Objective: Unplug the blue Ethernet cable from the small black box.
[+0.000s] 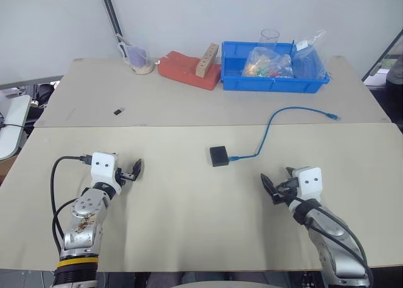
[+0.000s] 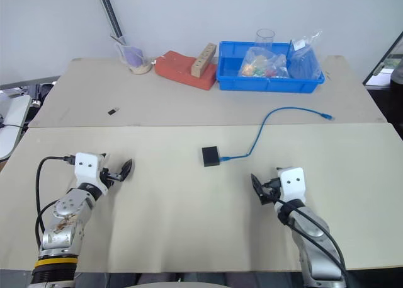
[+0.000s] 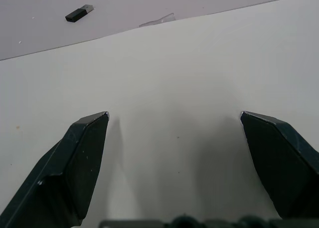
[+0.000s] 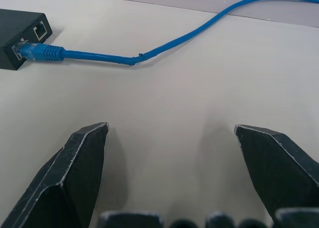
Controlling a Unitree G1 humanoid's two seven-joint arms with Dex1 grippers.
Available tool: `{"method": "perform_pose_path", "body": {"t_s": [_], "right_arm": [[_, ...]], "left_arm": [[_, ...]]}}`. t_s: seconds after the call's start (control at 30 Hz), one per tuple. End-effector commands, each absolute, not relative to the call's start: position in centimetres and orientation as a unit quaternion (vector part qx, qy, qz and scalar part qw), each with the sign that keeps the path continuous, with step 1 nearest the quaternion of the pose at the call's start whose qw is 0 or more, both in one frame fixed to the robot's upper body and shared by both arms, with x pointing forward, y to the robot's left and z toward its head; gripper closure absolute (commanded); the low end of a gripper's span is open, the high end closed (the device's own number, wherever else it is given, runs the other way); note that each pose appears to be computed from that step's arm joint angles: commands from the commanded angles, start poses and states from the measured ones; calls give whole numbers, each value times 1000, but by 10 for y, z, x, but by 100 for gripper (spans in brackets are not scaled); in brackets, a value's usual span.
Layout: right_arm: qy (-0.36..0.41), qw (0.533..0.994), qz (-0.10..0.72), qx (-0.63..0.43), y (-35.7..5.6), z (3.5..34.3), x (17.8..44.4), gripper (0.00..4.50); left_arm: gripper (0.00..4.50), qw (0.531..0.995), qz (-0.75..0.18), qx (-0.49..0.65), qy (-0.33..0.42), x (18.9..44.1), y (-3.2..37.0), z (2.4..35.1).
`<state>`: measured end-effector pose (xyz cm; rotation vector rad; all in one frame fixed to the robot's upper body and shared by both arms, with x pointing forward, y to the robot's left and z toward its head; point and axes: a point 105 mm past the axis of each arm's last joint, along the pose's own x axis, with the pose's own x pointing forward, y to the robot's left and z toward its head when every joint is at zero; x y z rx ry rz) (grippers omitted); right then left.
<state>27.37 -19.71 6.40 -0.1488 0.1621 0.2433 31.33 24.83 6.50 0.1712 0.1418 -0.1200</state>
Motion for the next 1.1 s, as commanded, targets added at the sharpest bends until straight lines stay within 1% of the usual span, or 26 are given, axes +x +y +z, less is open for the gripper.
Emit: {"method": "perform_pose_path", "body": {"t_s": [0.03, 0.07, 0.13, 0.23, 0.3, 0.33, 0.4, 0.47, 0.57, 0.73, 0.9, 1.0, 1.1], "right_arm": [[90, 982, 137, -93, -206, 66, 271, 0], [94, 971, 185, -120, -206, 74, 271, 0], [107, 939, 287, -157, -201, 89, 271, 0], [115, 895, 389, -186, -193, 104, 277, 0], [118, 864, 445, -202, -187, 114, 289, 0], [120, 854, 462, -205, -186, 116, 293, 0], [124, 837, 491, -207, -182, 118, 301, 0], [135, 805, 534, -221, -171, 115, 314, 0], [149, 765, 579, -239, -156, 109, 333, 0], [147, 742, 600, -259, -135, 107, 361, 0], [170, 723, 615, -267, -129, 101, 372, 0], [169, 717, 624, -262, -125, 104, 374, 85], [164, 707, 633, -269, -121, 106, 375, 189]], "left_arm": [[2, 991, -84, 79, 64, 312, 242, 74], [2, 986, -145, 72, 47, 311, 225, 88], [2, 955, -283, 82, 21, 300, 187, 116], [2, 899, -423, 110, 18, 279, 152, 137], [2, 858, -497, 130, 19, 266, 135, 147], [2, 844, -518, 136, 20, 262, 131, 150], [2, 823, -548, 148, 20, 258, 125, 155], [2, 801, -578, 158, 10, 256, 117, 163], [2, 785, -597, 165, 0, 256, 111, 172], [2, 785, -595, 171, 4, 253, 116, 170], [2, 794, -582, 177, 9, 249, 124, 167], [0, 797, -578, 177, 9, 247, 125, 168], [0, 799, -574, 178, 9, 246, 126, 168]]}}
